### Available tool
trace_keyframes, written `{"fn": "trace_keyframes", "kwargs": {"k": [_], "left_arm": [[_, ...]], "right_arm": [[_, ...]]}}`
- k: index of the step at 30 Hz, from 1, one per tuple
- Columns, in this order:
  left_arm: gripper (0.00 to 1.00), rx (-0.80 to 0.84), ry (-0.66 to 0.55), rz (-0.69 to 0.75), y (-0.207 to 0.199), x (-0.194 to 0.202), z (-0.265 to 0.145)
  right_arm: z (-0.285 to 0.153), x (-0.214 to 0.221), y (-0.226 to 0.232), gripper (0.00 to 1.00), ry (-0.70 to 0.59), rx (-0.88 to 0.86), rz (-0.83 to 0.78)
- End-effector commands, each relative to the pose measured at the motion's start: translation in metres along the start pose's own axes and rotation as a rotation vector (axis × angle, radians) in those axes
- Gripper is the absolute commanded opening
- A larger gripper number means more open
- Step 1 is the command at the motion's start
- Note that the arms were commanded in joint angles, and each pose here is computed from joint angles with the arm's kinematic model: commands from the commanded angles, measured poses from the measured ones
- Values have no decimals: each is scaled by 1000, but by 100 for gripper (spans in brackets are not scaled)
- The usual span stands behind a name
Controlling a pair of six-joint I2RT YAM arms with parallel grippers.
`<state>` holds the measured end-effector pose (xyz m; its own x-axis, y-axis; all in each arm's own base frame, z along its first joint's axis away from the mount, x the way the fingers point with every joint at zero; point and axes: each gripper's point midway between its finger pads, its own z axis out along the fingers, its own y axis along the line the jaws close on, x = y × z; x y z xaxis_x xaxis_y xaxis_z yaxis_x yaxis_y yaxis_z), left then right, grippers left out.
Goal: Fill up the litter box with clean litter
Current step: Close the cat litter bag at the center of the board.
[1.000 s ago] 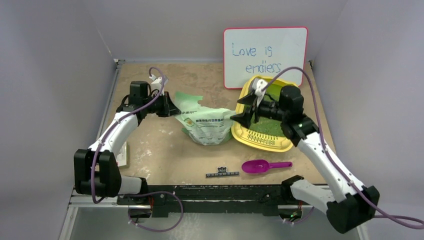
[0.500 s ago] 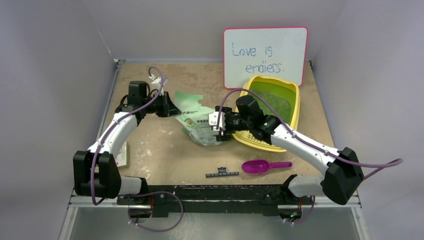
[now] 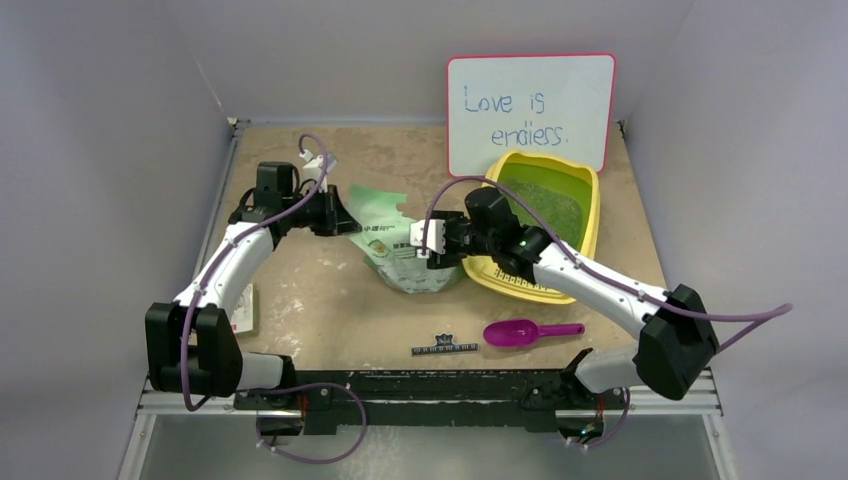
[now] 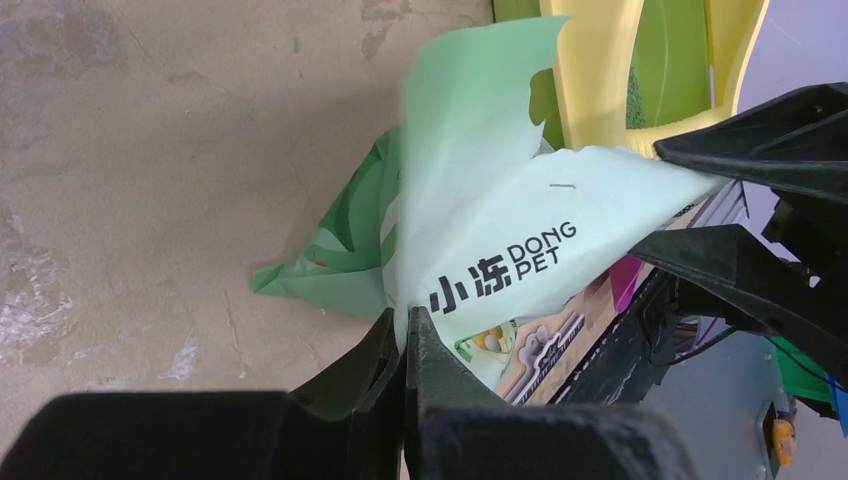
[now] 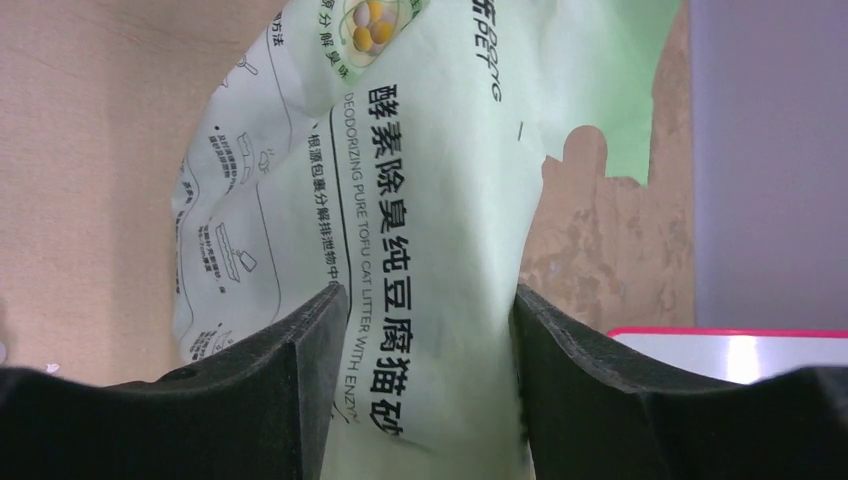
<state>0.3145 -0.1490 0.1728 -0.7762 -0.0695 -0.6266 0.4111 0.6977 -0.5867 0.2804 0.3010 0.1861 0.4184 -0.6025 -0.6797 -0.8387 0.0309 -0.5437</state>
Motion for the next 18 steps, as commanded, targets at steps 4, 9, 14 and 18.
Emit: {"fn": "trace_keyframes", "kwargs": {"k": [4, 9, 14, 18], "left_arm": [[0, -12, -51, 70, -3, -21, -11], [0, -16, -62, 67, -4, -26, -11], [22, 34, -119, 118, -19, -40, -17], [32, -21, -253, 240, -28, -62, -38]], "right_arm": [[5, -3, -1, 48, 14, -35, 37], [5, 3, 16, 16, 30, -105, 81], [6, 5, 24, 0, 47, -148, 176], [-2, 2, 9, 0, -24, -147, 300]]}}
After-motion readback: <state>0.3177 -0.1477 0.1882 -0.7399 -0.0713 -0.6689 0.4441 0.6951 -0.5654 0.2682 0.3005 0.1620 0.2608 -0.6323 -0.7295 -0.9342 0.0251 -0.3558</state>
